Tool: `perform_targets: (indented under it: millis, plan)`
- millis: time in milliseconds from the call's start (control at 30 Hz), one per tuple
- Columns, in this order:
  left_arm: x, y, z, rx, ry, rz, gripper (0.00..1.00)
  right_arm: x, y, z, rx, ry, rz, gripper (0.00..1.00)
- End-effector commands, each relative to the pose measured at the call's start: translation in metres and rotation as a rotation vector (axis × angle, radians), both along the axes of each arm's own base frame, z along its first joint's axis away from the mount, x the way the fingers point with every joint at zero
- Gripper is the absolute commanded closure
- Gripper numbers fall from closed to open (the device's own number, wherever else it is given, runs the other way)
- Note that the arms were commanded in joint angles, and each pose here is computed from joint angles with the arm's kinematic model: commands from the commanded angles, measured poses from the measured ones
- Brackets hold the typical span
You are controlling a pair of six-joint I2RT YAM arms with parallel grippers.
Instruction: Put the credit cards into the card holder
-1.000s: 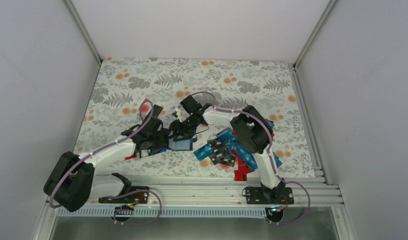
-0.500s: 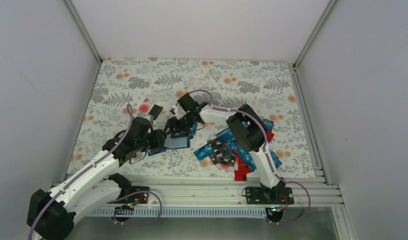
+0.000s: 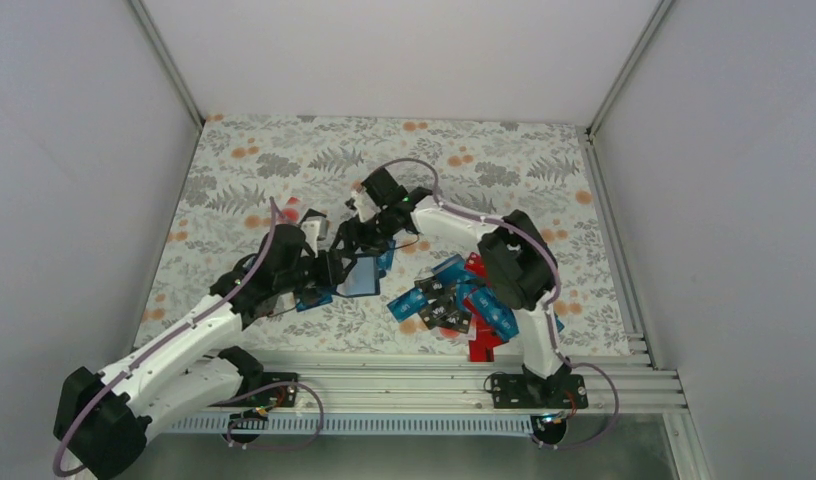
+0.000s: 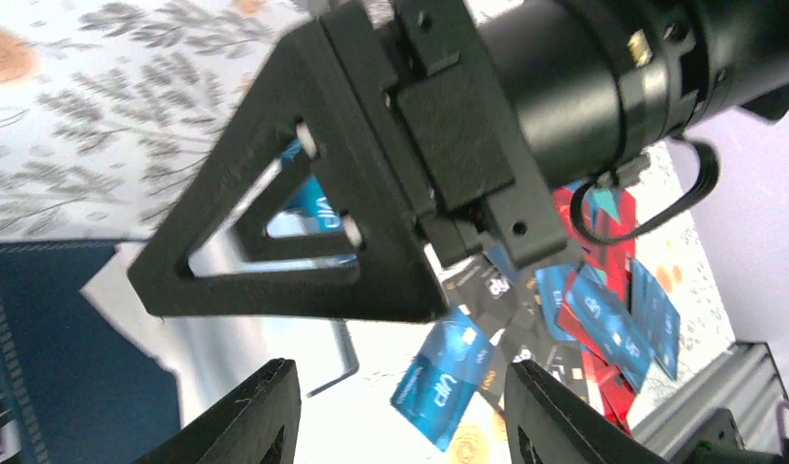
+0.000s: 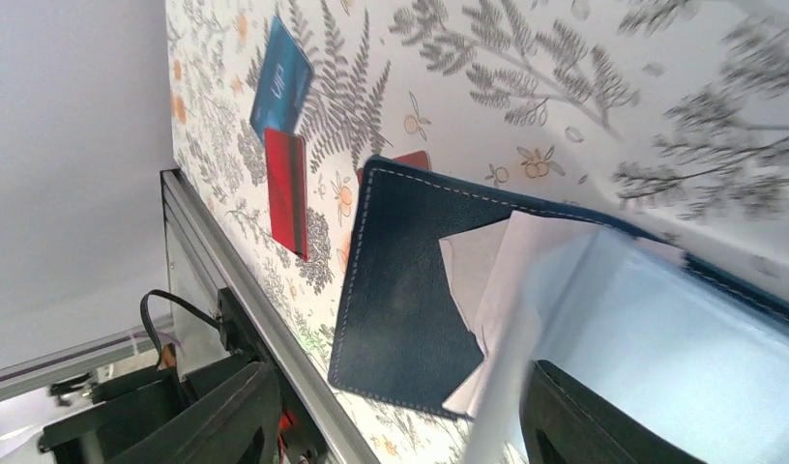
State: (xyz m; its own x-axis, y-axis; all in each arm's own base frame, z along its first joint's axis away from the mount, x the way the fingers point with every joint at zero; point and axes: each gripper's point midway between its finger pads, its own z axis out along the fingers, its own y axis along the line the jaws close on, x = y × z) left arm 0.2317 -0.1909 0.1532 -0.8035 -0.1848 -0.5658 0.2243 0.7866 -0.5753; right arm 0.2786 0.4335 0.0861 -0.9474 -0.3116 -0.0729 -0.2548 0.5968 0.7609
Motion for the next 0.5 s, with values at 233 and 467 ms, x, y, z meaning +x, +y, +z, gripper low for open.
perform_targets:
  millis: [233,467]
  plan:
    - [0.001,-0.086,0.034,-0.036,-0.132,-0.292,0.48,0.036,-0.154,0.032,-0.341,-0.274,-0.310,0.34]
    - [-0.010,-0.167,0.005,0.001,-0.080,-0.504,0.55,0.014,-0.282,0.009,-0.586,-0.242,-0.627,0.31]
